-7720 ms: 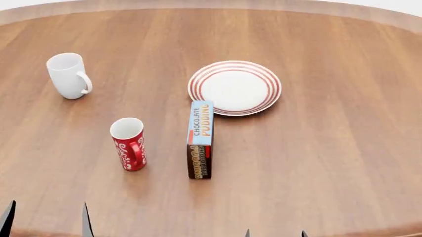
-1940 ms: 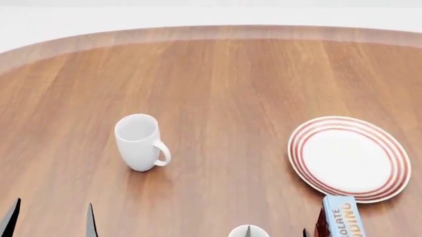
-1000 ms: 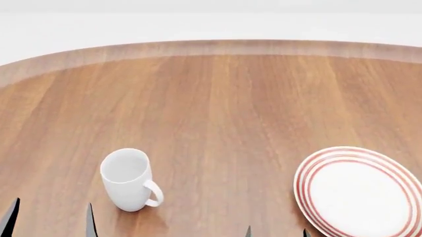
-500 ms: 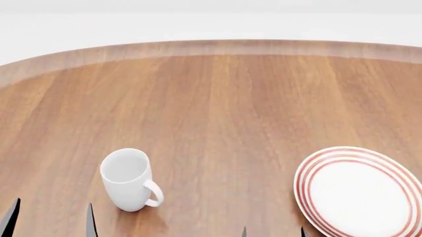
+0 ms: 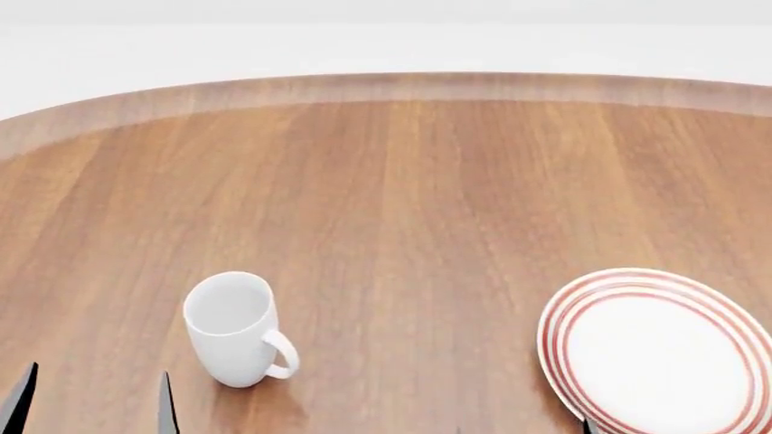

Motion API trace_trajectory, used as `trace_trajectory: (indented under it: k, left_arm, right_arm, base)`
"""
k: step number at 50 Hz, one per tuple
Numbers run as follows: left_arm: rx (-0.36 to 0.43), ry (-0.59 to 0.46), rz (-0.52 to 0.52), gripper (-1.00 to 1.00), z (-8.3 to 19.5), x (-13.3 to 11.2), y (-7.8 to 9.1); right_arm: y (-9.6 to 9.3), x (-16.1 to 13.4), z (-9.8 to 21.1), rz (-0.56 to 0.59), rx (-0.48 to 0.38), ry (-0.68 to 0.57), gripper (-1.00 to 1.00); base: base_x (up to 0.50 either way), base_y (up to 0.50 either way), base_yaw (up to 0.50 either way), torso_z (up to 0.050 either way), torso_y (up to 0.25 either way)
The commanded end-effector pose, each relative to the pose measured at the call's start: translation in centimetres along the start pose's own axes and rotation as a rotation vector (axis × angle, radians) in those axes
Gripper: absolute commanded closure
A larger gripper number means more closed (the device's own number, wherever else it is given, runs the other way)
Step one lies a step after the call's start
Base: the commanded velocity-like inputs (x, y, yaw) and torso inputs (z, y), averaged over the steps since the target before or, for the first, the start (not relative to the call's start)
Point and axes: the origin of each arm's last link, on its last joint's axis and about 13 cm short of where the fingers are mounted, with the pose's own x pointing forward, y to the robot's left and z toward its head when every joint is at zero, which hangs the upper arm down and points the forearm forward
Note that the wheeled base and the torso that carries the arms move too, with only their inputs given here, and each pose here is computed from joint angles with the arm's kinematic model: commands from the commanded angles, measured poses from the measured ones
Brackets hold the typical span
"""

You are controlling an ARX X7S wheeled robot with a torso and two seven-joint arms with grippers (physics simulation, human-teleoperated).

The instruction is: Pick up the red mug and put it on the plate

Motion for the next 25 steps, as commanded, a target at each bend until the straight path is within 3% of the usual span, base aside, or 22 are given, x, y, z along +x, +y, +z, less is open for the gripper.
trace_trajectory:
  k: [1, 16, 25]
  left_arm:
    - [0.002, -0.003, -0.001, -1.0, 0.0, 0.0, 0.0]
    - [0.001, -0.003, -0.003, -1.0, 0.0, 0.0, 0.0]
    - [0.002, -0.004, -0.005, -1.0, 0.0, 0.0, 0.0]
  right_arm:
    - [-0.2, -3.0, 1.1, 0.055, -0.027, -0.004, -1.0]
    - [-0.4, -6.9, -0.2, 0.092, 0.036, -0.013, -1.0]
    - [-0.6, -7.4, -0.7, 0.084, 0.08, -0.018, -1.0]
  base:
    - [0.0, 0.0, 0.0, 0.0, 0.0]
    - [0.0, 0.0, 0.0, 0.0, 0.0]
    - [0.0, 0.0, 0.0, 0.0, 0.0]
